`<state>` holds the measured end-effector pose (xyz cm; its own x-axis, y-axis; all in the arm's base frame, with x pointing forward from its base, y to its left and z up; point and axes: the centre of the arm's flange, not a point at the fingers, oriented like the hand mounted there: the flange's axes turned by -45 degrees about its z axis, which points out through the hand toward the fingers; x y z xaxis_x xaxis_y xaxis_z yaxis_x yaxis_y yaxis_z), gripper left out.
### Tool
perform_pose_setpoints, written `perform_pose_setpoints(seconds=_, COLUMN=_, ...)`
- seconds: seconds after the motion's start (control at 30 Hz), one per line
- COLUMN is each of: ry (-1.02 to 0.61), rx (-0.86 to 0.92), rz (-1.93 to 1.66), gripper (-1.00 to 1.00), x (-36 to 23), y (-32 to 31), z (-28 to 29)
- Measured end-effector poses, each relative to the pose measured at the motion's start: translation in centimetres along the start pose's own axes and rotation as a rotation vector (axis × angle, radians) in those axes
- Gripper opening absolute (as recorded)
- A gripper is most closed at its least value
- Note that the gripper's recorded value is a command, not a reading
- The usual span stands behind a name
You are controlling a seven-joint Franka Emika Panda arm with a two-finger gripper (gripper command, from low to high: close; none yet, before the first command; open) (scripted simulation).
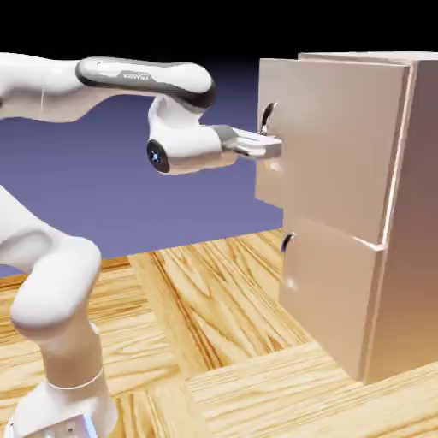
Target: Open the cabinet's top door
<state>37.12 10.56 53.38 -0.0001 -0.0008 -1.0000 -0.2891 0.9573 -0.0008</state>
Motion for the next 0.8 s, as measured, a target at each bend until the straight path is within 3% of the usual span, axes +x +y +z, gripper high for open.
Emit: perform_pose_setpoints(seconds=0.8, ry=0.0, rx=-0.449, rz=0.0, gripper=-1.0, x=0.0, y=-9.3, z=-11.6)
